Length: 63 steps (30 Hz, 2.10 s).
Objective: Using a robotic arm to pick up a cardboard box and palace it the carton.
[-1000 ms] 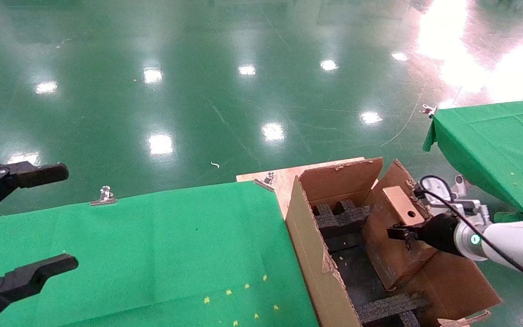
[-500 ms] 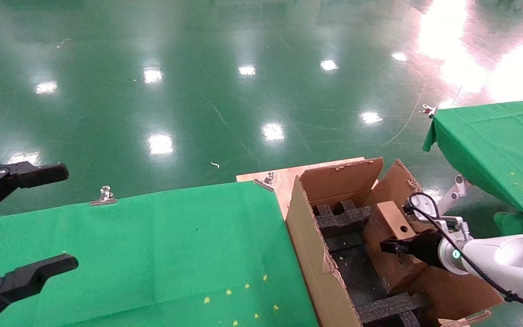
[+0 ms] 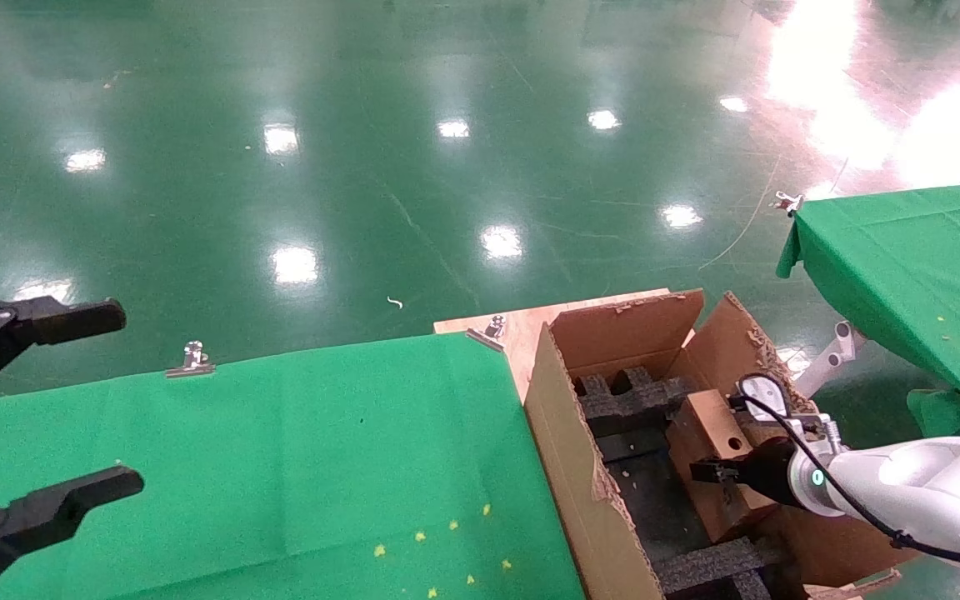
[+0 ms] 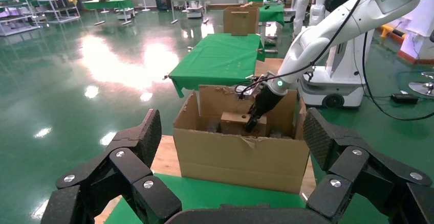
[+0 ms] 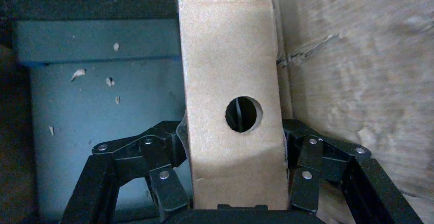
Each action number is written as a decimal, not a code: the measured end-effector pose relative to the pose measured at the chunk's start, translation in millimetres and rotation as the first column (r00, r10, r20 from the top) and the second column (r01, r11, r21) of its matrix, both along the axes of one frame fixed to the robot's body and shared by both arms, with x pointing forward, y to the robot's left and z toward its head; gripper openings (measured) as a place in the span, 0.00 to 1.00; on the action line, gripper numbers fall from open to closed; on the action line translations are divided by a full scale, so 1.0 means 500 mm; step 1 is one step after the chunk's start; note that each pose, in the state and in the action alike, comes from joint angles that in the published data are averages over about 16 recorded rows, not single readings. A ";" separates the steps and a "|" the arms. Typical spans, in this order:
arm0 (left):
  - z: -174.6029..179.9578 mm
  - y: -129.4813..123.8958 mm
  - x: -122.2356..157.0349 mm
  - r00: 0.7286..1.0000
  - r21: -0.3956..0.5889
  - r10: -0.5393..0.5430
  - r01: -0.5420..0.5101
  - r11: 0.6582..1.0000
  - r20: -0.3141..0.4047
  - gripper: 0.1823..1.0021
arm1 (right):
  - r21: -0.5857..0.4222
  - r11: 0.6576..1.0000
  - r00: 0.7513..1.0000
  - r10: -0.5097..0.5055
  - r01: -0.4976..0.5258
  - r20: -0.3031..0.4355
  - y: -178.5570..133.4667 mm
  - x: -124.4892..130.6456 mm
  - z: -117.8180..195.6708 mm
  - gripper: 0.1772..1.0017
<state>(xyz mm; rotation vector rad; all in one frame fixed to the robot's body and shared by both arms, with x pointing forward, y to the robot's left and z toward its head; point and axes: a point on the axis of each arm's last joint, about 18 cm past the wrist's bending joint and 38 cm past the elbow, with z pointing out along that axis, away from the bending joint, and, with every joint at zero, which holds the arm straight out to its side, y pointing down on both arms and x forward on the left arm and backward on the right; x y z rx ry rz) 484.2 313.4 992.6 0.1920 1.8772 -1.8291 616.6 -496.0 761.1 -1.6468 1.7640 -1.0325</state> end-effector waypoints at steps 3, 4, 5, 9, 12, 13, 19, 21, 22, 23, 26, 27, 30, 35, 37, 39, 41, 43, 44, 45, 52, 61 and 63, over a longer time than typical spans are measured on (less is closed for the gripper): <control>0.000 0.000 0.000 1.000 0.000 0.000 0.000 1.000 0.000 1.00 | 0.004 1.000 1.000 0.001 -0.001 -0.008 0.002 0.002 -0.005 0.15; 0.000 0.000 0.000 1.000 0.000 0.000 0.000 1.000 0.000 1.00 | 0.005 1.000 1.000 0.001 -0.001 -0.010 0.002 0.003 -0.006 0.15; 0.000 0.000 0.000 1.000 0.000 0.000 0.000 1.000 0.000 1.00 | 0.006 1.000 1.000 0.002 -0.002 -0.011 0.002 0.003 -0.007 0.15; 0.000 0.000 0.000 1.000 0.000 0.000 0.000 1.000 0.000 1.00 | 0.008 1.000 1.000 0.003 -0.003 -0.017 0.004 0.004 -0.010 0.15; 0.000 0.000 0.000 1.000 0.000 0.000 0.000 1.000 0.000 1.00 | 0.011 1.000 1.000 0.001 -0.001 -0.018 0.003 0.004 -0.010 0.16; 0.000 0.000 0.000 1.000 0.000 0.000 0.000 1.000 0.000 1.00 | 0.011 1.000 1.000 0.000 0.000 -0.019 0.003 0.004 -0.010 0.16; 0.000 0.000 0.000 1.000 0.000 0.000 0.000 1.000 0.000 1.00 | 0.014 1.000 1.000 -0.003 0.003 -0.015 0.002 0.004 -0.004 0.20; 0.000 0.000 0.000 1.000 0.000 0.000 0.000 1.000 0.000 1.00 | 0.015 1.000 1.000 -0.003 0.003 -0.014 0.002 0.003 -0.002 0.22; 0.000 0.000 0.000 1.000 0.000 0.000 0.000 1.000 0.000 1.00 | 0.016 1.000 1.000 -0.003 0.003 -0.014 0.001 0.002 -0.001 0.24; 0.000 0.000 0.000 1.000 0.000 0.000 0.000 1.000 0.000 1.00 | 0.016 1.000 1.000 -0.002 0.002 -0.013 0.002 0.002 0.000 0.25; 0.000 0.000 0.000 1.000 0.000 0.000 0.000 1.000 0.000 1.00 | 0.016 1.000 1.000 0.000 0.000 -0.011 0.002 0.000 0.004 0.30; 0.000 0.000 0.000 1.000 0.000 0.000 0.000 1.000 0.000 1.00 | 0.016 1.000 1.000 0.001 -0.001 -0.010 0.002 0.000 0.005 0.32; 0.000 0.000 0.000 1.000 0.000 0.000 0.000 1.000 0.000 1.00 | 0.016 1.000 1.000 0.005 -0.005 -0.006 0.003 -0.003 0.010 0.39; 0.000 0.000 0.000 1.000 0.000 0.000 0.000 1.000 0.000 1.00 | 0.012 1.000 1.000 0.010 -0.011 0.006 0.003 -0.005 0.024 0.51; 0.000 0.000 0.000 1.000 0.000 0.000 0.000 1.000 0.000 1.00 | 0.009 1.000 1.000 0.012 -0.013 0.016 0.002 -0.006 0.033 0.57; 0.000 0.000 0.000 1.000 0.000 0.000 0.000 1.000 0.000 1.00 | 0.007 1.000 0.999 0.015 -0.015 0.028 0.002 -0.006 0.044 0.61; 0.000 0.000 0.000 1.000 0.000 0.000 0.000 1.000 0.000 1.00 | 0.004 1.000 0.999 0.017 -0.018 0.046 0.002 -0.004 0.059 0.67; 0.000 0.000 0.000 1.000 0.000 0.000 0.000 1.000 0.000 1.00 | 0.001 1.000 0.997 0.022 -0.022 0.068 0.003 -0.002 0.078 0.73; 0.000 0.000 0.000 1.000 0.000 0.000 0.000 1.000 0.000 1.00 | -0.001 1.000 0.996 0.026 -0.026 0.082 0.004 -0.001 0.089 0.75; 0.000 0.000 0.000 1.000 0.000 0.000 0.000 1.000 0.000 1.00 | -0.002 1.000 0.995 0.030 -0.030 0.097 0.006 0.001 0.102 0.76; 0.000 0.000 0.000 1.000 0.000 0.000 0.000 1.000 0.000 1.00 | 0.014 0.996 0.971 0.088 -0.093 0.223 0.046 0.015 0.214 0.90; 0.000 0.000 0.000 1.000 0.000 0.000 0.000 1.000 0.000 1.00 | 0.096 0.961 0.907 0.207 -0.258 0.366 0.144 0.020 0.374 0.98; 0.000 0.000 0.000 1.000 0.000 0.000 0.000 1.000 0.000 1.00 | 0.121 0.946 0.893 0.234 -0.300 0.384 0.166 0.016 0.405 0.99</control>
